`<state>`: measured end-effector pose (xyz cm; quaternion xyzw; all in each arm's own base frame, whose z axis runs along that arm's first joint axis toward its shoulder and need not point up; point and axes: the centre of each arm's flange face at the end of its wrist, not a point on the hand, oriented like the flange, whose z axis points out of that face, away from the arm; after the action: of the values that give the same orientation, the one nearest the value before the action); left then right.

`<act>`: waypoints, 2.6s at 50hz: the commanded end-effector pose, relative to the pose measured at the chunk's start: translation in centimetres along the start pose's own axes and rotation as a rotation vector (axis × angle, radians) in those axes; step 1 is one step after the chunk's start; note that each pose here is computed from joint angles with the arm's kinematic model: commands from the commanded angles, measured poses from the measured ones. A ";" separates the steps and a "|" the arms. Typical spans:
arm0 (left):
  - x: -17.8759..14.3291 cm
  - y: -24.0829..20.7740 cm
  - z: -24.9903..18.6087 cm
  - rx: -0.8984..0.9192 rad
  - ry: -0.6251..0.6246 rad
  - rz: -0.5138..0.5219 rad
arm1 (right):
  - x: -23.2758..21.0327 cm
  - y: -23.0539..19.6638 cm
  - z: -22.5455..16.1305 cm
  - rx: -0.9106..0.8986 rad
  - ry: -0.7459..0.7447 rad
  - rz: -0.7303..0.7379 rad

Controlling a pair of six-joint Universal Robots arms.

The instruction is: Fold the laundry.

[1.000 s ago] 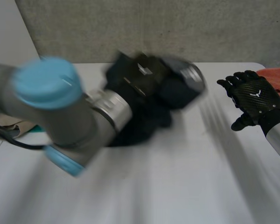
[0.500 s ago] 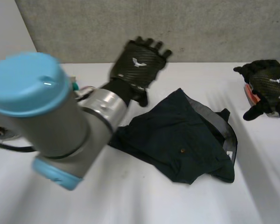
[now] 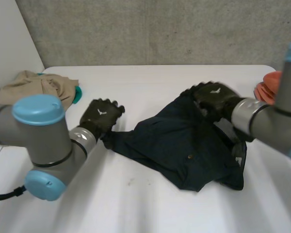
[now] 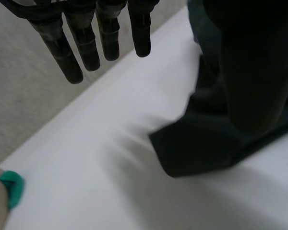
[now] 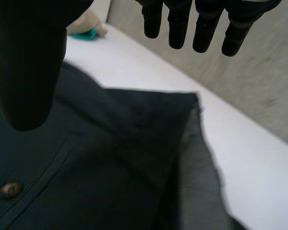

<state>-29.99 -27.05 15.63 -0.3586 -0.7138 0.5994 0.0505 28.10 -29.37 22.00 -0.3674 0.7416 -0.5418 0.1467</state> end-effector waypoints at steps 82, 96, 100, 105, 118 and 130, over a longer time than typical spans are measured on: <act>-10.8 -27.6 0.1 0.901 -0.586 0.077 | 5.8 -18.3 0.4 1.067 0.545 -0.271; -3.8 -8.8 4.1 0.365 -0.314 0.061 | 1.5 -1.2 6.2 0.304 0.236 -0.193; -1.1 -5.8 3.0 0.269 -0.237 0.076 | 0.3 2.2 6.4 0.160 0.198 -0.254; 0.3 -5.2 -0.9 0.196 -0.174 0.086 | -0.3 3.3 4.3 0.041 0.166 -0.306; 4.4 -2.3 -15.9 -0.112 0.102 0.237 | -4.1 4.9 -7.7 -0.305 -0.024 -0.353; 7.9 -1.3 -21.8 -0.231 0.335 0.338 | -4.9 7.1 -13.7 -0.507 -0.147 -0.446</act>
<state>-24.58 -5.24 19.90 -0.5555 -0.6976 0.4522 0.0167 21.12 -16.27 20.04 -0.5744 0.7382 -0.3532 -0.0207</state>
